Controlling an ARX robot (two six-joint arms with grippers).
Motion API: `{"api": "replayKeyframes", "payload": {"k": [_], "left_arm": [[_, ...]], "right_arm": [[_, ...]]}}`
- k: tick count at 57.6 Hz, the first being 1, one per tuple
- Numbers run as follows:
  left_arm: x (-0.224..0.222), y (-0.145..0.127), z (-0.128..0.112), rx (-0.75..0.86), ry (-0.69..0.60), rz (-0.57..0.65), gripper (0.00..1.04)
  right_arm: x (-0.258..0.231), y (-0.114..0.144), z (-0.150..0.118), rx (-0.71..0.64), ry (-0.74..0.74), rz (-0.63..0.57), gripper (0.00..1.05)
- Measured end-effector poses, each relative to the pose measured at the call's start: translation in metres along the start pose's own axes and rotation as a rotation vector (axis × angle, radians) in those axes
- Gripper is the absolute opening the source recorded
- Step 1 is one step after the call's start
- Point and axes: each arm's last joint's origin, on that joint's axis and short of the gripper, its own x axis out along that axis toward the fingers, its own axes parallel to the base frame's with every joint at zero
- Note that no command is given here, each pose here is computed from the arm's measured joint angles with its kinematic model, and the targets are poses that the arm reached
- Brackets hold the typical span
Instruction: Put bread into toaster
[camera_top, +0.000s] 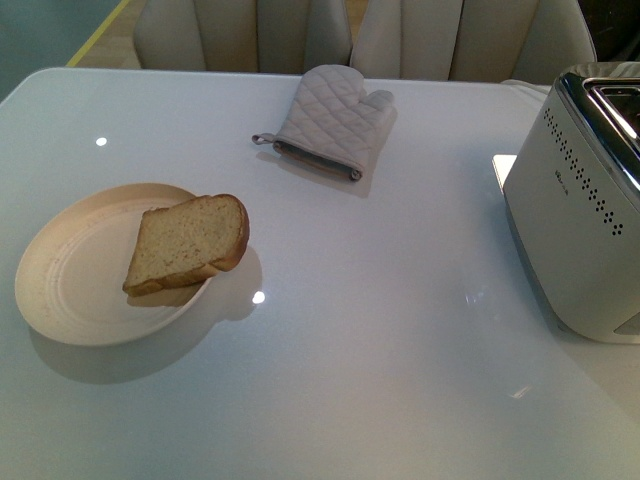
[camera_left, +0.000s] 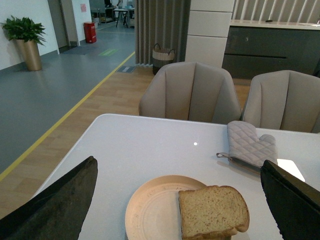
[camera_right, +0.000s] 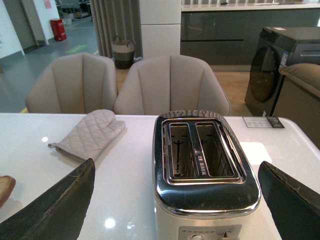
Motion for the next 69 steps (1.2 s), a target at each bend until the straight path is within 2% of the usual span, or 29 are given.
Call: {"api": "replayKeyframes", "payload": {"k": [44, 46, 49, 50, 52, 53, 56, 69], "left_arm": [[0.0, 0.0, 0.0, -0.001, 0.003, -0.003, 0.97], [0.0, -0.001, 0.0, -0.012, 0.083, -0.03, 0.97], [0.001, -0.002, 0.001, -0.047, 0.345, -0.071, 0.97], [0.001, -0.002, 0.001, -0.052, 0.384, -0.077, 0.97], [0.003, -0.001, -0.002, -0.074, 0.558, -0.08, 0.97], [0.004, -0.001, -0.004, -0.082, 0.587, -0.081, 0.97], [0.007, 0.001, -0.006, -0.1, 0.617, -0.087, 0.97], [0.047, 0.019, -0.008, -0.06, 0.577, -0.049, 0.97]], "right_arm": [[0.0, 0.0, 0.0, 0.0, 0.0, 0.0, 0.96], [0.0, 0.0, 0.0, 0.0, 0.0, 0.0, 0.96], [0.0, 0.0, 0.0, 0.0, 0.0, 0.0, 0.96], [0.0, 0.0, 0.0, 0.0, 0.0, 0.002, 0.96], [0.0, 0.0, 0.0, 0.0, 0.0, 0.002, 0.96], [0.0, 0.0, 0.0, 0.0, 0.0, 0.001, 0.96], [0.0, 0.0, 0.0, 0.0, 0.0, 0.002, 0.96], [0.0, 0.0, 0.0, 0.0, 0.0, 0.002, 0.96]]}}
